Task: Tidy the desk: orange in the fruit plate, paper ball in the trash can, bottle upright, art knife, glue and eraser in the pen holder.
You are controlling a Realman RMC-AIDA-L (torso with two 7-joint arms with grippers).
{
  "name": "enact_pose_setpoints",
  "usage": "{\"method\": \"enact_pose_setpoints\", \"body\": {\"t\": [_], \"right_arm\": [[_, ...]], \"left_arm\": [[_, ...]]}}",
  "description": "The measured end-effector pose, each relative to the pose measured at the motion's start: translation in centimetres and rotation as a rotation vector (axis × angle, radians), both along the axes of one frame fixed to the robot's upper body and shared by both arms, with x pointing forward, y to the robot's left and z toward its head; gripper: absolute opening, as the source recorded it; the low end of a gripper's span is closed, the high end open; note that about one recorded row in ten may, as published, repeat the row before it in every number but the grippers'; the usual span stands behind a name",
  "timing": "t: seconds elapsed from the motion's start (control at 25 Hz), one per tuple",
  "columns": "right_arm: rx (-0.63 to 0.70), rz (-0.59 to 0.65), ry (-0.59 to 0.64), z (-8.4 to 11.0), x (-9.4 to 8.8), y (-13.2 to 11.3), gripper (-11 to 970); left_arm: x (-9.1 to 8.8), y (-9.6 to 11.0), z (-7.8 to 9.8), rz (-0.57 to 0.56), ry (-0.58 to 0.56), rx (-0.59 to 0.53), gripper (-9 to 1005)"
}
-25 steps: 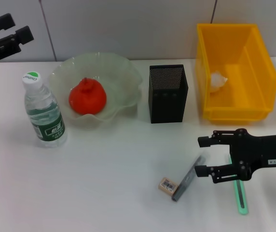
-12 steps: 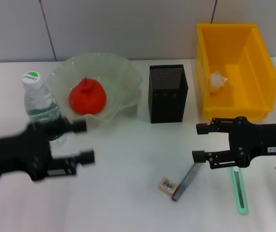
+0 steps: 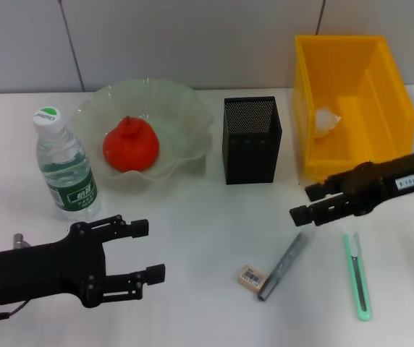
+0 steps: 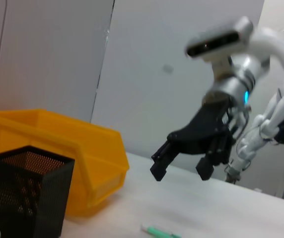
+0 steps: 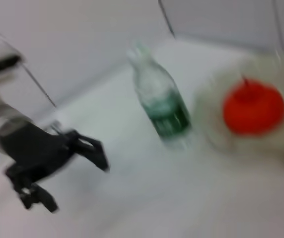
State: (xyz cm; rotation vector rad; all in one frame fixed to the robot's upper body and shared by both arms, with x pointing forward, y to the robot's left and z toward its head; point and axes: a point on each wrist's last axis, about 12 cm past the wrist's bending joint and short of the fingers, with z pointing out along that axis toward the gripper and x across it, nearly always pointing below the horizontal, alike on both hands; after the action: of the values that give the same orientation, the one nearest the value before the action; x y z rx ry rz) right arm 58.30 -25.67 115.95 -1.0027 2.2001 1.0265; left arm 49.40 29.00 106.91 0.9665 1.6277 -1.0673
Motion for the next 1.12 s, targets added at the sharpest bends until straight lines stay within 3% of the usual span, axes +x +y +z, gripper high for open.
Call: {"method": "enact_pose_setpoints", "body": {"t": [0.04, 0.16, 0.24, 0.44, 0.64, 1.12], "right_arm": [[-0.11, -0.035, 0.096, 1.6, 0.7, 0.8, 813], [-0.211, -0.065, 0.174, 3.0, 1.4, 1.8, 813], [-0.379, -0.111, 0.296, 4.1, 2.4, 3.6, 813], [-0.556, -0.168, 0.368, 4.4, 3.4, 5.1, 813], [-0.716, -0.179, 0.4, 3.3, 3.7, 6.8, 813], [-0.846, -0.175, 0.374, -0.1, 3.4, 7.9, 813]], "left_arm": [[0.1, -0.2, 0.0, -0.008, -0.001, 0.009, 813], [0.4, -0.4, -0.1, -0.02, 0.001, 0.03, 813], [0.5, -0.5, -0.2, -0.022, 0.003, 0.037, 813], [0.6, -0.7, -0.2, -0.026, 0.001, 0.043, 813], [0.9, -0.7, 0.0, -0.03, 0.002, 0.046, 813], [1.2, -0.9, -0.1, -0.022, 0.011, 0.062, 813]]}}
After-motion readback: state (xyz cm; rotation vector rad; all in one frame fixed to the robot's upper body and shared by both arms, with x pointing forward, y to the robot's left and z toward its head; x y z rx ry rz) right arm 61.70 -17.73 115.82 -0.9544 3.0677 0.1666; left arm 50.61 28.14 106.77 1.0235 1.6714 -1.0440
